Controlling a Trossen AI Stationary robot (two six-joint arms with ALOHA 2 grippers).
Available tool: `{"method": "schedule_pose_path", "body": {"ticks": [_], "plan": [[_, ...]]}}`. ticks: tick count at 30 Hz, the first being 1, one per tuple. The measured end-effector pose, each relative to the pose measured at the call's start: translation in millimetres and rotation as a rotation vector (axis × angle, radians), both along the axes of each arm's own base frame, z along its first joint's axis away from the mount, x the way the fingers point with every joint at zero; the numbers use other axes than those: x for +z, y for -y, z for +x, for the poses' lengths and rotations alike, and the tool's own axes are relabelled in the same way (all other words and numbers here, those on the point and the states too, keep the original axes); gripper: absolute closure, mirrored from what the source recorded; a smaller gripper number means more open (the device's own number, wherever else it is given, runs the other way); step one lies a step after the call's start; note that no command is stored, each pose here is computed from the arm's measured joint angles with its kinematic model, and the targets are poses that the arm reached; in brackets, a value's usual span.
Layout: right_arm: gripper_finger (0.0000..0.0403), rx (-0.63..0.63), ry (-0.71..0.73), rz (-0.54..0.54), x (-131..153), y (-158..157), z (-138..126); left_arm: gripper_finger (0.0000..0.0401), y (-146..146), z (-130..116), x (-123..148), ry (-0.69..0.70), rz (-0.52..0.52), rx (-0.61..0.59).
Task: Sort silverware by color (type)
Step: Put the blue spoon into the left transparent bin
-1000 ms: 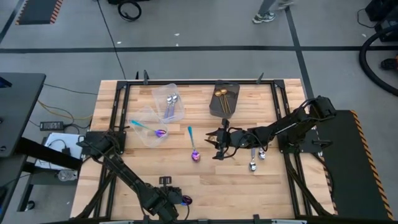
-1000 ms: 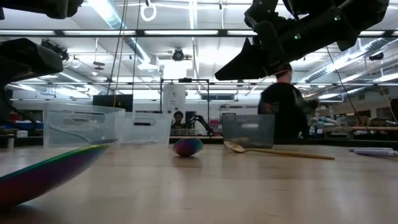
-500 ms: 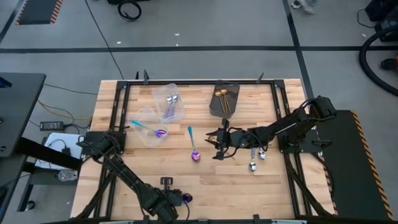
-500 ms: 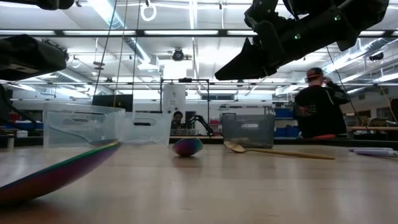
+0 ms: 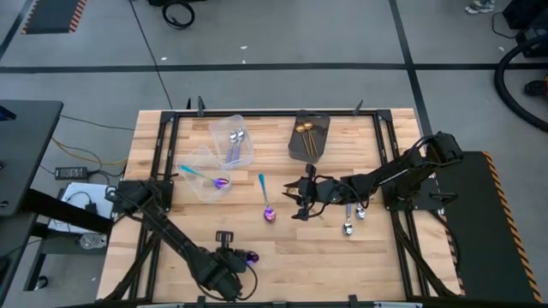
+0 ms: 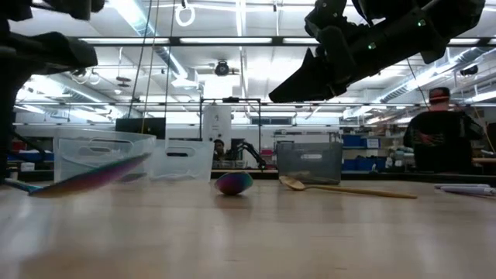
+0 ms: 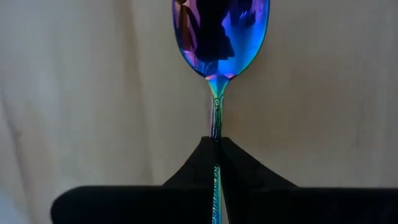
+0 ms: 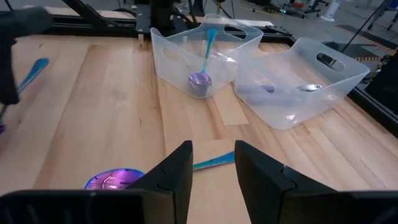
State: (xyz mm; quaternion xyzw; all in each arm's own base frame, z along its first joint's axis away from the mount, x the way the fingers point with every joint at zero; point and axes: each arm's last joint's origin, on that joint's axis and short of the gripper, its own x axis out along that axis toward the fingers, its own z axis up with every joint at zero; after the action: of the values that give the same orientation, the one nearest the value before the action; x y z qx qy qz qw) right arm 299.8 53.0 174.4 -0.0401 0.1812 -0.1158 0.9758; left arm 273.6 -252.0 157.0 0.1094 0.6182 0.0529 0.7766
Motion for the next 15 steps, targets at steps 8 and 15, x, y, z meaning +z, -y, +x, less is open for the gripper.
{"method": "schedule_pose_path", "body": {"ticks": [8, 15], "plan": [[0.0274, 0.014, -0.015, -0.001, -1.6, -6.5, -1.9, 0.0387, -11.4, 1.5, 0.8, -0.060, 0.055, -0.023], [0.0274, -0.011, -0.049, 0.001, -5.2, -8.2, -4.3, 0.0387, -25.2, -3.7, 22.3, -0.079, 0.114, -0.049]]}}
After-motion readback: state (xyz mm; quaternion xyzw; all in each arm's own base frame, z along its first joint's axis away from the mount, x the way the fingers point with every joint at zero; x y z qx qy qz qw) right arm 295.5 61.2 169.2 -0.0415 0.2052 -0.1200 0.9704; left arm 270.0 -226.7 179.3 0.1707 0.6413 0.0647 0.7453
